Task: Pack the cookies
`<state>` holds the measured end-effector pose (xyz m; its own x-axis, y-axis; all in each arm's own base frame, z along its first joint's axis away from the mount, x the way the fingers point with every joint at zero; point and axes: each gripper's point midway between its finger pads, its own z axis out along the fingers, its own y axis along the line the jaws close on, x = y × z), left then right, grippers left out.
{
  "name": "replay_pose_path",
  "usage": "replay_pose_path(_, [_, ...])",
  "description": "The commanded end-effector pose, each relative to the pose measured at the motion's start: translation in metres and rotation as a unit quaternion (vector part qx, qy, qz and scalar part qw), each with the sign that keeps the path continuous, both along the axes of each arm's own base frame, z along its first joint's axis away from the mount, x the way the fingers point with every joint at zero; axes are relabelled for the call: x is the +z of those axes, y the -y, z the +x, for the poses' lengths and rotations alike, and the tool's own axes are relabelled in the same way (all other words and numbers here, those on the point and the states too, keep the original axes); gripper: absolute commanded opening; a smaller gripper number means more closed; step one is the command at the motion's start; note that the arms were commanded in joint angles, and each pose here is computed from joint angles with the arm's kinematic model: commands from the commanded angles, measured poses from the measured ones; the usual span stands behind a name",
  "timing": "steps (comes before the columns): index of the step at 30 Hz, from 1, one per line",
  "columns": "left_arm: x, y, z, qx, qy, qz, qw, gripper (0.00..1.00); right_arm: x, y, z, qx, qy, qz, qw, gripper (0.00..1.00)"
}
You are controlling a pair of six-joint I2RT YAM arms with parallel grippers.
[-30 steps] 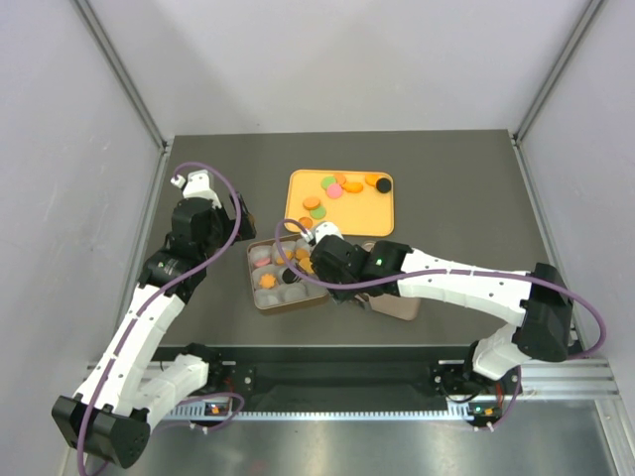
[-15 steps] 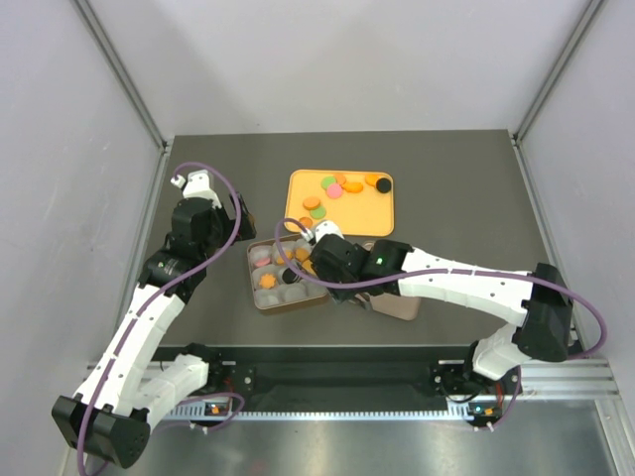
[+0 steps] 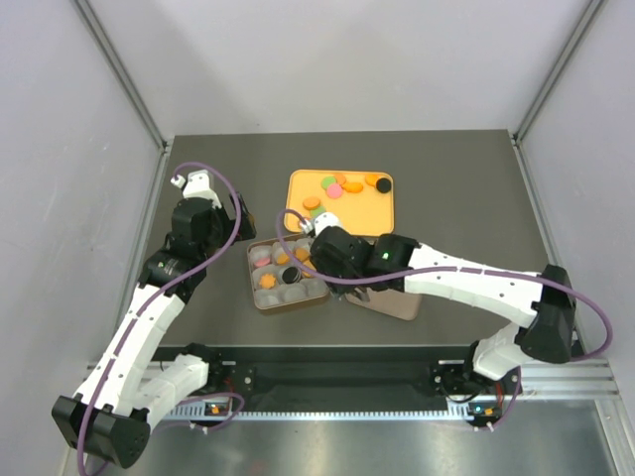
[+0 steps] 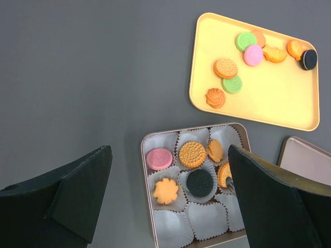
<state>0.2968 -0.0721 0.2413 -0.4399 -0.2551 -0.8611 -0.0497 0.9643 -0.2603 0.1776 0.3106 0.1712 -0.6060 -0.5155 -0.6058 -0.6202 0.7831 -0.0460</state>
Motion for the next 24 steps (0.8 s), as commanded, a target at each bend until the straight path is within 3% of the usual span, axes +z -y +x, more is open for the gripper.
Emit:
replay_pose_path(1, [0.015,0.0,0.005,0.002,0.033,-0.012,0.999,0.99,0.065,-0.004,0.015,-0.004,0.048,0.072,0.996,0.45])
replay_pose_path(6, [0.016,0.0,0.005,0.001,0.033,-0.011,0.999,0.99,0.087,0.023,0.053,-0.05,0.071,0.088,0.992,0.45])
replay_pose_path(16, [0.015,-0.001,0.005,0.003,0.033,-0.011,0.999,0.99,0.071,0.063,0.143,-0.134,0.081,0.077,0.985,0.45])
replay_pose_path(24, [0.014,0.0,0.006,0.002,0.032,-0.012,0.999,0.99,0.052,0.027,0.18,-0.109,0.057,0.089,0.988,0.46])
